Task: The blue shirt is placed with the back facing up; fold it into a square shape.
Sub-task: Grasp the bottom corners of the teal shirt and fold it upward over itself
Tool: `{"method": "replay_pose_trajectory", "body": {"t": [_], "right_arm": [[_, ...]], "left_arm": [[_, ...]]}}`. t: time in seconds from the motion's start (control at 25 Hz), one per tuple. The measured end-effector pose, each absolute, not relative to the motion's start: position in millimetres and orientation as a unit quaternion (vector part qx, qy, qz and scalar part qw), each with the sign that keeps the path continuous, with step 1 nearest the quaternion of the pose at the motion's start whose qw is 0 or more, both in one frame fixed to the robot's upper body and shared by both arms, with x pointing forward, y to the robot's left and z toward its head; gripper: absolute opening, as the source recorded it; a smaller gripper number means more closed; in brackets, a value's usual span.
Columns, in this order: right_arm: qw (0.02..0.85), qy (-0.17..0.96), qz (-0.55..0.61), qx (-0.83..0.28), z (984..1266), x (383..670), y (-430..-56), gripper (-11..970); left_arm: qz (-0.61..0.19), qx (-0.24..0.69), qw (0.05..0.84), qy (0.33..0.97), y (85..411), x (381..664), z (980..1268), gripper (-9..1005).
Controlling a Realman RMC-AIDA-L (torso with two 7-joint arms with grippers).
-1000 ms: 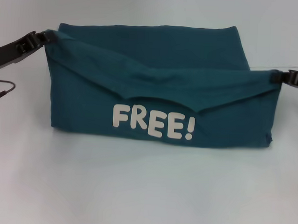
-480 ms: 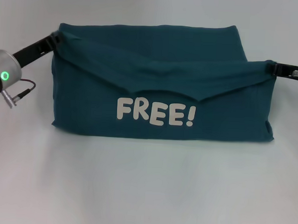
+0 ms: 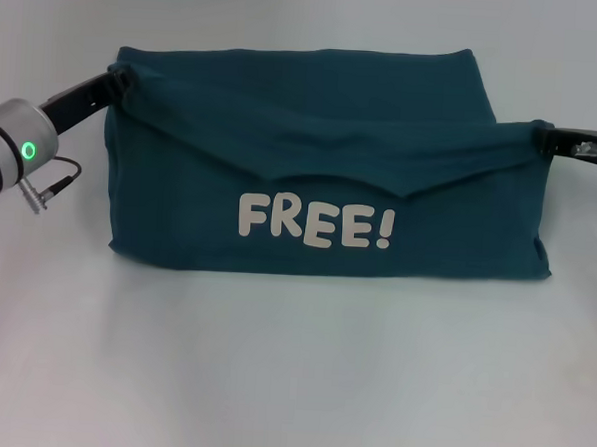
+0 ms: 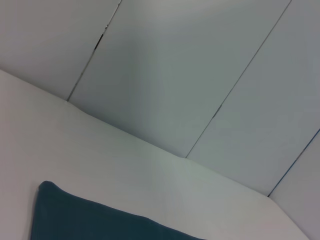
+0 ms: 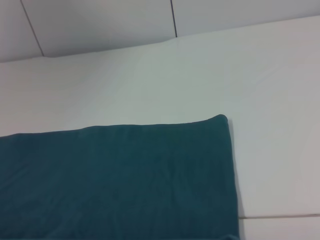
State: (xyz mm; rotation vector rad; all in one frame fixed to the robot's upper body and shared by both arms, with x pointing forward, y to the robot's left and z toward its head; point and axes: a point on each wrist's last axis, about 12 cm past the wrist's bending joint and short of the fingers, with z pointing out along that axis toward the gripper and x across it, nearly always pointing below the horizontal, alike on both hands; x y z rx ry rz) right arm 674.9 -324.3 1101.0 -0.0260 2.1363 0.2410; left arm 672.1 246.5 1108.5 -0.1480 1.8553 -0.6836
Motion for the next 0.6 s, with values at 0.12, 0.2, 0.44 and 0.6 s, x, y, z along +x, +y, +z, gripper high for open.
{"method": "replay_pose_trajectory", "body": {"t": [0.12,0.2,0.44,0.6], "right_arm": [[0.475,0.875,0.098,-0.014,1100.1,674.6,-323.3,52],[0.474,0.875,0.098,-0.017,1099.1,674.3,-321.4,52],[0.469,0.878,0.096,-0.032,1097.0,673.9,-315.8,56],[0.469,0.878,0.093,-0.035,1096.8,673.3,-316.3,151]], "left_arm": [[-0.288,-0.063,0.547,0.784,245.4,671.8,1107.7,147],[-0.288,-0.06,0.545,0.785,243.9,671.4,1107.0,151],[-0.287,-0.049,0.539,0.791,239.4,668.7,1103.0,161],[-0.278,-0.058,0.54,0.792,239.2,668.2,1101.1,168]]}}
